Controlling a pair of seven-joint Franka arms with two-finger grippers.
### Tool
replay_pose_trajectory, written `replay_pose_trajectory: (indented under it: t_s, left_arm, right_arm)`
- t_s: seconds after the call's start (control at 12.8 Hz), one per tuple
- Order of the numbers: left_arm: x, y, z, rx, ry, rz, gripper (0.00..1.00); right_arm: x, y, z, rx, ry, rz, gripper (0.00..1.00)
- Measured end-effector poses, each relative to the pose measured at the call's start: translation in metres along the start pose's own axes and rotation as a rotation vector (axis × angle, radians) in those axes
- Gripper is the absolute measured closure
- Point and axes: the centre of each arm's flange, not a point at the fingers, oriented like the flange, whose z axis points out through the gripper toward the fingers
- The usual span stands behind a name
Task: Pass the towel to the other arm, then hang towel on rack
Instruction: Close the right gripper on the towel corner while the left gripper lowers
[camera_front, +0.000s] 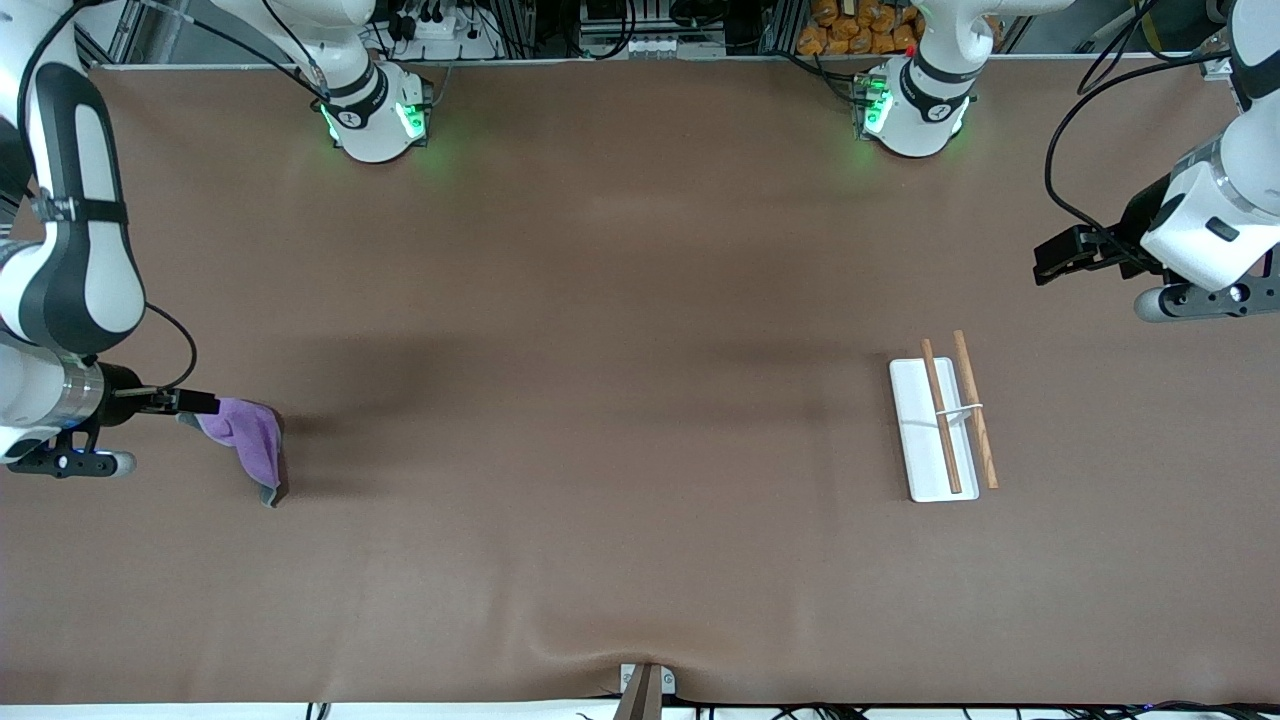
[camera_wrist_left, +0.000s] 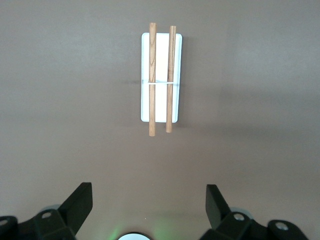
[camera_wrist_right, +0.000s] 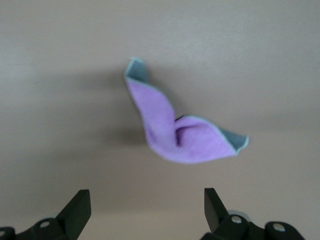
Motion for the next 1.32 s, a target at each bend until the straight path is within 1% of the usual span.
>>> replay_pose_trajectory:
  t_s: [0.16, 0.31, 0.39, 0.47, 0.55, 0.62, 0.78, 0.94, 1.01, 1.09, 1.25, 1.32]
  left_arm:
    - [0.000, 0.002, 0.000, 0.000, 0.001, 0.004, 0.00]
    - [0.001, 0.003, 0.001, 0.000, 0.000, 0.006, 0.00]
    - [0.001, 0.005, 0.002, 0.000, -0.001, 0.008, 0.00]
    - [0.001, 0.007, 0.003, 0.001, -0.003, 0.012, 0.00]
    - [0.001, 0.009, 0.003, 0.001, -0.004, 0.016, 0.00]
    - [0.001, 0.011, 0.004, 0.002, -0.005, 0.020, 0.00]
    - [0.003, 0.015, 0.007, 0.001, -0.002, 0.026, 0.00]
    - [0.011, 0.018, 0.014, -0.002, 0.007, 0.029, 0.00]
    - [0.016, 0.019, 0.019, -0.003, 0.010, 0.029, 0.00]
    - [0.020, 0.020, 0.023, -0.004, 0.012, 0.029, 0.00]
    - [0.025, 0.020, 0.030, -0.005, 0.008, 0.028, 0.00]
    - [0.026, 0.020, 0.031, -0.005, 0.007, 0.028, 0.00]
  right_arm:
    - [-0.004, 0.024, 0.034, 0.005, 0.024, -0.016, 0.00]
    - [-0.001, 0.032, 0.065, 0.038, 0.047, -0.028, 0.00]
    - [0.002, 0.030, 0.079, 0.053, 0.050, -0.043, 0.06]
    - [0.004, 0.028, 0.090, 0.064, 0.046, -0.051, 0.06]
    - [0.004, 0.027, 0.096, 0.073, 0.040, -0.052, 0.14]
    - [0.004, 0.026, 0.100, 0.085, 0.036, -0.047, 0.17]
    - [0.004, 0.026, 0.106, 0.098, 0.040, -0.039, 0.17]
    - [0.001, 0.028, 0.115, 0.104, 0.028, -0.033, 0.33]
    - [-0.002, 0.028, 0.121, 0.106, 0.019, -0.032, 0.33]
    - [-0.004, 0.028, 0.125, 0.107, 0.014, -0.032, 0.40]
    - [-0.006, 0.027, 0.130, 0.109, 0.007, -0.031, 0.63]
    - [-0.008, 0.027, 0.133, 0.110, 0.002, -0.031, 0.70]
